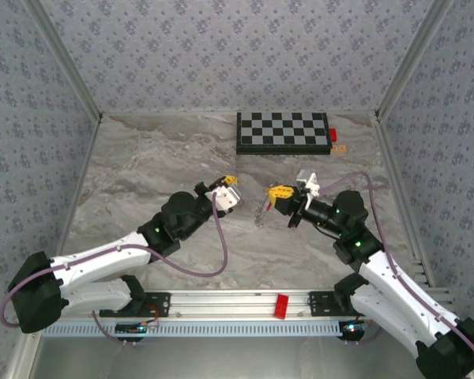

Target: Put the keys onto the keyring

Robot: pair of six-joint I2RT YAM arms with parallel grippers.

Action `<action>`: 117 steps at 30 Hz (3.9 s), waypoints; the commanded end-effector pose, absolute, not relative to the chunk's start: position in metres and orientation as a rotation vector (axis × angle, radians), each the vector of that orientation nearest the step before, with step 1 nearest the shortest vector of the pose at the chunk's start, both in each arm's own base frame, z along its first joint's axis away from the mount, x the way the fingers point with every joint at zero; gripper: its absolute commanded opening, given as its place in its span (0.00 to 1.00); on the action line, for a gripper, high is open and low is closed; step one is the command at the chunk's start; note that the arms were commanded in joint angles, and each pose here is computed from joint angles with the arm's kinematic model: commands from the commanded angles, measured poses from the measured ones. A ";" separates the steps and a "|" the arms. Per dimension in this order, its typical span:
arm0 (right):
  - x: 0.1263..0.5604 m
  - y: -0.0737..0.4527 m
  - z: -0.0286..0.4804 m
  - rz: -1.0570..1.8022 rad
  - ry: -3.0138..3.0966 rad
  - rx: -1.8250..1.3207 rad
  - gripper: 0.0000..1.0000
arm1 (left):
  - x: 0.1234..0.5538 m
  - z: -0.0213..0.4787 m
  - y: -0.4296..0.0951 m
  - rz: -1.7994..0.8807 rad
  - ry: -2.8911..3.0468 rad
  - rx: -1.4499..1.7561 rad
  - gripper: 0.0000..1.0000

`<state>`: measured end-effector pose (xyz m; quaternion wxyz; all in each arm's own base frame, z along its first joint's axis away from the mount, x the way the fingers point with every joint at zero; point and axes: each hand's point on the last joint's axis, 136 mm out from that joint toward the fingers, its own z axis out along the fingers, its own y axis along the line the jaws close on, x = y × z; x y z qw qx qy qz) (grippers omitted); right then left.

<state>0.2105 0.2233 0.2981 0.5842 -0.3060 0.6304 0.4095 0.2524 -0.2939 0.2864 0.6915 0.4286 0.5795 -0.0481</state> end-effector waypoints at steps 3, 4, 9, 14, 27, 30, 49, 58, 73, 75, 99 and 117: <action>0.209 0.225 0.301 0.941 1.456 -0.726 0.00 | 0.249 0.308 -0.291 -0.109 1.247 0.920 0.00; 0.209 0.224 0.301 0.936 1.455 -0.725 0.00 | 0.247 0.306 -0.294 -0.125 1.252 0.934 0.00; 0.206 0.226 0.301 0.919 1.439 -0.758 0.00 | 0.239 0.297 -0.303 -0.223 1.319 0.991 0.00; 0.205 0.229 0.293 0.867 1.447 -0.804 0.00 | 0.220 0.291 -0.315 -0.383 1.381 1.092 0.00; 0.199 0.244 0.276 0.735 1.395 -0.910 0.00 | 0.189 0.280 -0.315 -0.730 1.406 1.221 0.00; 0.198 0.249 0.275 0.721 1.414 -0.926 0.00 | 0.185 0.276 -0.314 -0.771 1.405 1.247 0.00; 0.187 0.256 0.272 0.576 1.349 -1.019 0.00 | 0.183 0.259 -0.319 -0.886 1.446 1.286 0.00; 0.177 0.258 0.274 0.577 1.328 -1.043 0.00 | 0.182 0.256 -0.320 -0.902 1.451 1.279 0.00; 0.179 0.255 0.277 0.555 1.324 -1.018 0.00 | 0.177 0.256 -0.322 -0.921 1.442 1.302 0.00; 0.179 0.255 0.277 0.558 1.322 -1.020 0.00 | 0.176 0.255 -0.322 -0.925 1.443 1.306 0.00; 0.182 0.259 0.270 0.581 1.407 -1.024 0.00 | 0.170 0.253 -0.325 -0.936 1.444 1.342 0.00; 0.185 0.259 0.267 0.589 1.472 -1.021 0.00 | 0.169 0.252 -0.328 -0.945 1.450 1.356 0.00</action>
